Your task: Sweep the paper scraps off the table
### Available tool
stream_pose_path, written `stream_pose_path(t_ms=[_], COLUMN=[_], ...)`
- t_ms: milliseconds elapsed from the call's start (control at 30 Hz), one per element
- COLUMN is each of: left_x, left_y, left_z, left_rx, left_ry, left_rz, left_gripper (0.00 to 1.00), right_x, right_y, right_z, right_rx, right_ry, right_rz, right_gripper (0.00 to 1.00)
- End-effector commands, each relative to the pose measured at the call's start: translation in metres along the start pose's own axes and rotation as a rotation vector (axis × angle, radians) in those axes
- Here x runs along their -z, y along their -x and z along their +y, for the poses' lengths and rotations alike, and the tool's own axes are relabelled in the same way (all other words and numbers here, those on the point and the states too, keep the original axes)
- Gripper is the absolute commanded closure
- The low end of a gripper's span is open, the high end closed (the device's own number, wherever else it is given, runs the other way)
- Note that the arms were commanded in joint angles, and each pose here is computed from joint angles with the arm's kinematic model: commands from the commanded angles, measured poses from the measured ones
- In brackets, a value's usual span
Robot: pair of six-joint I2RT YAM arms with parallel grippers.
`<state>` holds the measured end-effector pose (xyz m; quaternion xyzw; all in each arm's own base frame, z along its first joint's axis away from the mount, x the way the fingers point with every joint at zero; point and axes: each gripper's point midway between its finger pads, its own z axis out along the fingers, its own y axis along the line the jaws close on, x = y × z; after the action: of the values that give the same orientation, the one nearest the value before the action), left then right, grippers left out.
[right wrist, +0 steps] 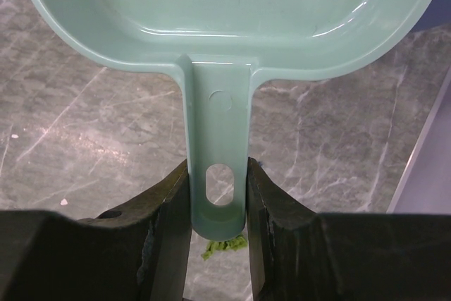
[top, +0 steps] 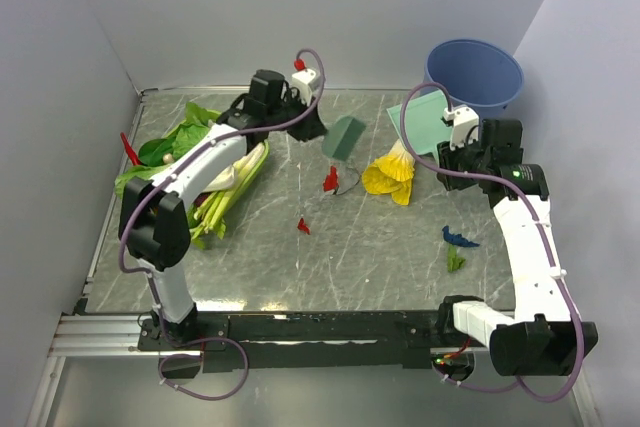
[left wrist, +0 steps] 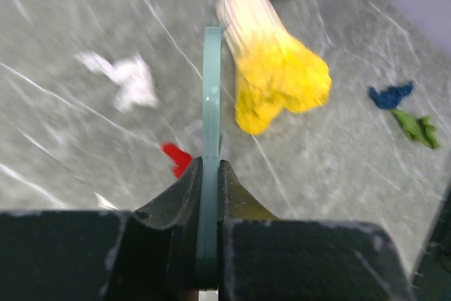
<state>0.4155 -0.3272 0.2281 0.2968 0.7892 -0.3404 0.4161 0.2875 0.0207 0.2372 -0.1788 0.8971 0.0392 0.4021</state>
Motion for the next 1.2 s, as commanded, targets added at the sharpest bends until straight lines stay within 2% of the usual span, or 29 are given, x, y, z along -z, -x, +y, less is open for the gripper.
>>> stream_pose_path(t_ms=[0,33,100,167,333,467,733,867,1000,1033,1067,1167], left_x=[0.008,0.006,-0.012,-0.024,-0.062,-0.085,-0.091,-0.069,-0.044,-0.034,-0.027,-0.001], left_y=[0.057,0.078,0.089,0.095,0.102,0.081,0.014,-0.038,-0.069,-0.064,-0.082,-0.095], left_z=[0.003,0.008,0.026,0.043,0.073,0.075,0.067,0.061,0.050,0.044,0.042,0.028], left_rx=[-0.217,-0.254,-0.318,-0.361,-0.591,-0.827,-1.034,-1.046,-0.999,-0.986,-0.964,-0.956], left_ry=[0.021,0.075,0.111,0.169,0.251,0.243,0.069,-0.076,-0.168,-0.170,-0.190,-0.193], left_rz=[-0.144,-0.176,-0.166,-0.157,-0.159,-0.092,0.141,0.346,0.456,0.445,0.478,0.476], left_gripper=[0.99,0.99,0.99,0.99,0.99,0.99,0.99,0.99,0.99,0.99,0.99,0.99], right_x=[0.000,-0.001,-0.001,-0.001,-0.001,-0.004,-0.010,-0.016,-0.018,-0.020,-0.019,-0.020], right_y=[0.027,0.028,0.030,0.034,0.032,0.017,-0.032,-0.057,-0.078,-0.088,-0.091,-0.111], right_z=[0.000,0.000,0.000,-0.001,-0.002,-0.004,0.007,0.017,0.038,0.041,0.049,0.061], right_rx=[-0.004,-0.002,-0.001,0.000,0.007,0.032,0.184,0.221,0.345,0.388,0.434,0.543], right_ry=[0.015,0.015,0.015,0.011,0.006,-0.013,0.058,0.123,0.207,0.224,0.242,0.298], right_rz=[-0.094,-0.097,-0.103,-0.111,-0.111,-0.075,0.056,0.146,0.216,0.236,0.237,0.275], right_gripper=[1.00,1.00,1.00,1.00,1.00,1.00,1.00,1.00,1.00,1.00,1.00,1.00])
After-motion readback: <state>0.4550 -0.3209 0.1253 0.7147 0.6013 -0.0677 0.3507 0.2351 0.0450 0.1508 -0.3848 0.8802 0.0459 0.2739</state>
